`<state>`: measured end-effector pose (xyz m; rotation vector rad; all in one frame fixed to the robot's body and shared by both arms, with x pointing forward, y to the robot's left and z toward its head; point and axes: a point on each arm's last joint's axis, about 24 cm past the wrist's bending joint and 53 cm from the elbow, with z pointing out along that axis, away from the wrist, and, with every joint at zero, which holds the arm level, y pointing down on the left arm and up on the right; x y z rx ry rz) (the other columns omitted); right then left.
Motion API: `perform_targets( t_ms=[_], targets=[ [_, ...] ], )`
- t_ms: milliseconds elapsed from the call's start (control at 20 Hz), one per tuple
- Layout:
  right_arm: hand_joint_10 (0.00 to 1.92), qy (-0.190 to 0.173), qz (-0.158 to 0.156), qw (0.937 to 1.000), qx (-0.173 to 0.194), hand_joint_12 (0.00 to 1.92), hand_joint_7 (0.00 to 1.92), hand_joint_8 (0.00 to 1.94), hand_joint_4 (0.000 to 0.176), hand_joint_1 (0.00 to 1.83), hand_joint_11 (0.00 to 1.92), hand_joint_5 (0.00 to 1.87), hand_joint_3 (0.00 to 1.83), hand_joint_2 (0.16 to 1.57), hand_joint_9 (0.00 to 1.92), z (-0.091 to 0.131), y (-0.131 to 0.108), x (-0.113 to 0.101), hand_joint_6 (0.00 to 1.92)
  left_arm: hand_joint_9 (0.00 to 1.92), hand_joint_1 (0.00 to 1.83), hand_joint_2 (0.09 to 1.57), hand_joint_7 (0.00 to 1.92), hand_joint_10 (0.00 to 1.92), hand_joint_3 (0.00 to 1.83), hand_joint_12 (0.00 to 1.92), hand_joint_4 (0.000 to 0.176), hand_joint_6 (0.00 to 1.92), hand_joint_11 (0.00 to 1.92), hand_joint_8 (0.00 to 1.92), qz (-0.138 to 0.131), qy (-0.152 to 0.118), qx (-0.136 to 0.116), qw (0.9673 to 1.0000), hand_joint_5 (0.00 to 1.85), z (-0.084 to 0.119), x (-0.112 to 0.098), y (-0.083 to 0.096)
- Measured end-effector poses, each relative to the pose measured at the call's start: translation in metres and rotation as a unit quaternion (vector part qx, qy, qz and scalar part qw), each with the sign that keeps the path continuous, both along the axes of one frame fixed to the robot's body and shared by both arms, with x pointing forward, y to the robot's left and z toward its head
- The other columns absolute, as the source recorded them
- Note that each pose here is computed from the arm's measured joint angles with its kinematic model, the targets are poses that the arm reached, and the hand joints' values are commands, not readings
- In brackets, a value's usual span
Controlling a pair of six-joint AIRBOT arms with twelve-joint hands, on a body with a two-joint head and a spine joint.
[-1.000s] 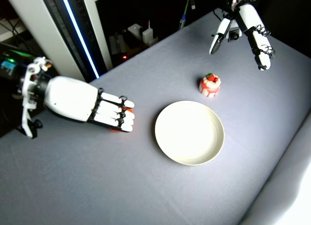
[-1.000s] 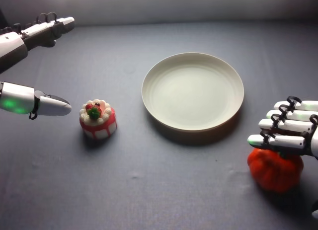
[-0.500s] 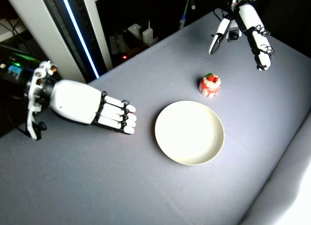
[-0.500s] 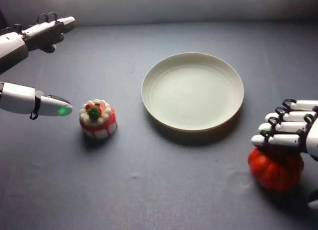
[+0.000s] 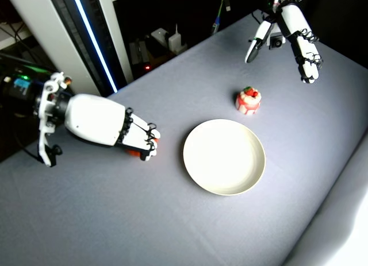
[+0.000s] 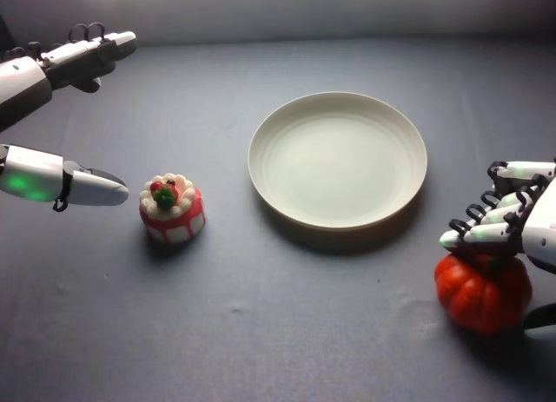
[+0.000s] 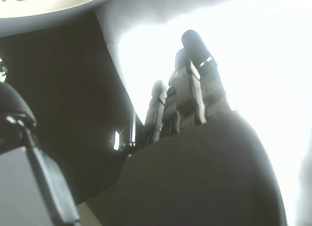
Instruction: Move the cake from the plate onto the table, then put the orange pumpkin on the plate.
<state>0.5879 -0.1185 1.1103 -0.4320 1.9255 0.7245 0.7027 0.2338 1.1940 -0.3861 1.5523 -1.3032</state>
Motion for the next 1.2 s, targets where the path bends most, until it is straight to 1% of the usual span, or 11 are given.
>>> perform_targets(
  t_ms=[200,250,300,400,500,650,750,800,950,1100,1200],
  targets=[
    [0.15,0.001,-0.001,1.0000,0.001,1.25,0.79,0.05,0.000,1.01,0.35,0.66,0.00,1.03,0.82,-0.004,0.001,0.005,0.04,0.19,0.92,0.81,0.06,0.01,0.00,1.01,0.017,0.00,0.00,0.00,-0.001,0.000,0.000,1.0000,0.05,0.000,0.000,0.000],
    [0.65,0.000,-0.002,1.0000,0.001,1.35,0.83,0.29,0.000,1.03,0.48,0.70,0.00,1.04,0.76,-0.003,0.000,0.006,0.15,0.20,0.90,0.80,0.06,0.01,0.00,1.06,0.027,0.00,0.00,0.00,-0.001,0.000,0.000,1.0000,0.05,-0.001,0.000,-0.001],
    [1.26,-0.001,-0.003,1.0000,0.001,1.60,0.70,1.01,0.000,1.07,0.65,0.60,0.00,1.05,0.74,-0.003,0.000,0.007,0.71,0.17,0.93,0.82,0.04,0.00,0.00,1.07,0.016,0.00,0.00,0.00,-0.002,0.000,0.001,1.0000,0.05,-0.001,0.000,-0.001],
    [1.82,0.000,-0.003,1.0000,0.002,1.89,0.68,1.68,0.000,1.10,0.94,0.81,0.00,1.18,0.84,-0.004,0.000,0.007,1.24,0.17,0.94,0.82,0.04,0.01,0.00,1.08,0.009,0.00,0.00,0.00,-0.002,0.000,0.001,1.0000,0.05,-0.001,0.000,-0.001],
    [1.92,-0.001,-0.003,1.0000,0.003,1.92,0.75,1.93,0.000,1.20,1.12,0.69,0.00,1.09,0.93,-0.004,0.001,0.007,1.59,0.18,0.92,0.81,0.06,0.01,0.00,1.11,0.004,0.00,0.00,0.01,-0.002,0.000,0.000,1.0000,0.05,-0.001,0.000,-0.002],
    [1.92,0.000,-0.003,1.0000,0.003,1.92,0.74,1.94,0.000,1.12,1.13,0.81,0.03,1.18,0.93,-0.004,0.001,0.007,1.30,0.16,0.92,0.81,0.05,0.01,0.00,1.01,0.004,0.00,0.00,0.00,-0.004,0.001,0.001,1.0000,0.05,-0.002,-0.001,-0.004],
    [1.78,0.000,-0.003,1.0000,0.003,1.90,0.56,1.63,0.000,1.07,0.86,0.74,0.01,1.22,0.72,-0.004,0.001,0.007,1.35,0.19,0.91,0.82,0.04,0.01,0.00,1.11,0.000,0.00,0.00,0.00,-0.004,0.001,0.001,1.0000,0.04,-0.002,-0.001,-0.003],
    [1.62,0.000,-0.003,1.0000,0.003,1.79,0.55,1.43,0.000,1.10,0.74,0.52,0.00,1.11,0.69,-0.004,0.001,0.007,1.07,0.19,0.91,0.82,0.04,0.01,0.00,1.12,0.000,0.00,0.00,0.00,-0.004,0.001,0.001,1.0000,0.04,-0.002,-0.001,-0.004],
    [0.44,-0.005,0.011,0.9999,-0.004,1.28,0.61,0.26,0.000,1.00,0.20,0.49,0.00,1.05,0.56,-0.002,0.008,0.001,0.27,0.19,0.90,0.82,0.04,0.01,0.00,1.13,0.013,0.00,0.00,0.00,-0.004,0.001,0.001,1.0000,0.04,-0.002,-0.001,-0.004],
    [0.08,-0.006,0.029,0.9995,-0.012,1.30,0.37,0.00,0.004,0.94,0.00,0.40,0.00,1.00,0.33,-0.002,0.017,-0.009,0.01,0.20,0.92,0.82,0.04,0.01,0.00,1.09,0.026,0.00,0.00,0.00,-0.004,0.002,0.002,1.0000,0.04,-0.003,-0.001,-0.003],
    [0.02,0.000,0.036,0.9991,-0.022,0.86,0.18,0.01,0.061,0.87,0.00,0.27,0.00,0.97,0.13,-0.008,0.020,-0.015,0.00,0.21,0.92,0.82,0.05,0.01,0.00,1.12,0.029,0.00,0.00,0.00,-0.004,0.002,0.002,1.0000,0.04,-0.003,-0.001,-0.004]
  ],
)
